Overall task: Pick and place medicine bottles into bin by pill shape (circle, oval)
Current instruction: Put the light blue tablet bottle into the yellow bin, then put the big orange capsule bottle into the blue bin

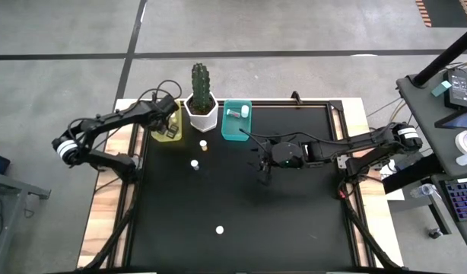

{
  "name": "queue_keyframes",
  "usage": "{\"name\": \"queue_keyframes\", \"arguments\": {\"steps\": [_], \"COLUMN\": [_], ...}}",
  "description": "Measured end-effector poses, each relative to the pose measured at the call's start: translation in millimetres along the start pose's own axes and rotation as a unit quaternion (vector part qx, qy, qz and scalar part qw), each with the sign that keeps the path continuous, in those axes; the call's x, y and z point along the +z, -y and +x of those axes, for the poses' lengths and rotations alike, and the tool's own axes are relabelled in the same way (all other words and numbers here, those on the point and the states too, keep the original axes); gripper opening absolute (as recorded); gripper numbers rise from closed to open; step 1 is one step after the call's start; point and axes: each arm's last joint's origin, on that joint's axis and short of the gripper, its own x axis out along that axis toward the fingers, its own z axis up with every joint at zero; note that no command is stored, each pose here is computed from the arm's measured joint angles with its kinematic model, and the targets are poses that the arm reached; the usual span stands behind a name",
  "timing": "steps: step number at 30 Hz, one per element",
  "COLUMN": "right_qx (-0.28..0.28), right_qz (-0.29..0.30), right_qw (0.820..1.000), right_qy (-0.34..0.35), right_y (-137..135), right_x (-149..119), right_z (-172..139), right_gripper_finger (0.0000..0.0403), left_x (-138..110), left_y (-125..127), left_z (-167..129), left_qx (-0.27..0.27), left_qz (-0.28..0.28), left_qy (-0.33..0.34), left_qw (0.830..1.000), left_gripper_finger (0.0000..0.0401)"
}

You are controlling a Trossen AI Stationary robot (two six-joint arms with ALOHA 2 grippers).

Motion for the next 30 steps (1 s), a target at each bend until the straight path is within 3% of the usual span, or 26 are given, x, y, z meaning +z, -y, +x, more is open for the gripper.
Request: {"name": "queue_keyframes", "arguments": {"steps": [9, 17, 24, 30], "right_qx": [0.0, 0.0, -0.001, -0.001], "right_qz": [-0.001, -0.001, -0.003, -0.001], "right_qw": [1.0, 1.0, 1.0, 1.0], "right_qy": [-0.002, -0.003, -0.008, -0.012], "right_y": [0.0, 0.1, 0.2, 0.2], "right_x": [-1.0, -2.3, -4.2, -7.1], "right_z": [0.3, 0.6, 0.9, 1.7], "right_gripper_finger": [0.0231, 0.0231, 0.0231, 0.0231], "left_x": [2.6, 3.8, -12.1, -36.2], "left_y": [-2.0, -2.1, -1.7, -0.5], "left_z": [-6.1, -21.1, -55.3, -90.3], "left_qx": [-0.003, -0.023, -0.083, -0.158], "left_qz": [-0.005, 0.0, 0.0, 0.024], "left_qy": [0.013, 0.026, 0.097, 0.172], "left_qw": [1.0, 0.999, 0.992, 0.972], "left_gripper_finger": [0.0146, 0.0153, 0.0153, 0.0153]}}
